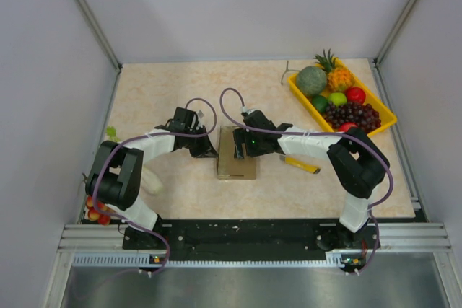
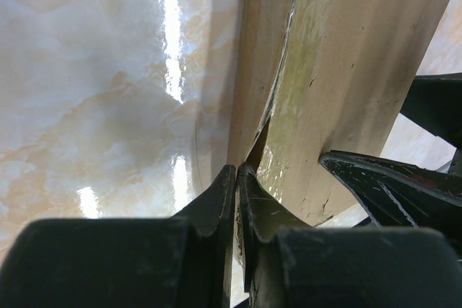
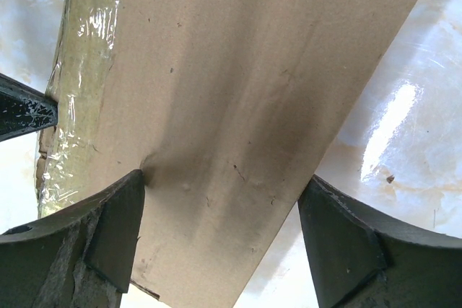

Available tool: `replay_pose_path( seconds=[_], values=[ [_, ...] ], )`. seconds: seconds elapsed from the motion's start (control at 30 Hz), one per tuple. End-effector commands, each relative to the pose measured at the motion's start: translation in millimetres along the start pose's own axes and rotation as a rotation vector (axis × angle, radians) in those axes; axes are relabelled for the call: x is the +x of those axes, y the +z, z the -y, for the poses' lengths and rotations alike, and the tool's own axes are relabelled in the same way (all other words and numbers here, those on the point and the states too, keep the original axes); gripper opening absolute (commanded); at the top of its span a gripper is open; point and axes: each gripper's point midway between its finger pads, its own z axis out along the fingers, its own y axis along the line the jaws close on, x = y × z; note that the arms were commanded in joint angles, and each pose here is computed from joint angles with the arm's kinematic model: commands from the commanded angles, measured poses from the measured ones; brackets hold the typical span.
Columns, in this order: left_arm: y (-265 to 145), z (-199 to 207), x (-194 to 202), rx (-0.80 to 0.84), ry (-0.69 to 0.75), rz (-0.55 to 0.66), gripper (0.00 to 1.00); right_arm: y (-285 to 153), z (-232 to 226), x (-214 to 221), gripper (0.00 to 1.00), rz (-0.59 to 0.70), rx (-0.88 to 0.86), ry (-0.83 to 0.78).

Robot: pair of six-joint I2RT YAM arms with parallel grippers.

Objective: Unpack the express box

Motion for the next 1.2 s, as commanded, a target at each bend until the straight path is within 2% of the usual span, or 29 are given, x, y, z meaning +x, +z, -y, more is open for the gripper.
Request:
replay_pose_path(
  seconds=[0.0, 0.33, 0.9, 1.03, 1.17],
  values=[
    [2.0, -35.2, 14.4, -0.128, -0.033, -0.030, 0.09, 9.6, 18.2, 29.5, 0.77, -0.087, 0.079, -0.019],
    [8.3, -46.2, 27.7, -0.176, -0.159, -0.084, 0.09, 7.8, 17.9, 27.6, 0.77, -0.083, 0.077, -0.021],
    [13.3, -60.0, 36.8, -0.196, -0.215, -0.119, 0.09, 0.7, 13.6, 20.5, 0.77, -0.064, 0.058, -0.041],
    [12.1, -45.6, 26.1, -0.132, -0.176, -0.093, 0.16, -1.9, 12.1, 19.1, 0.77, -0.060, 0.052, -0.049],
    [8.5, -33.4, 12.3, -0.099, -0.154, -0.060, 0.28, -3.7, 9.9, 16.4, 0.77, -0.053, 0.042, -0.059]
  ],
)
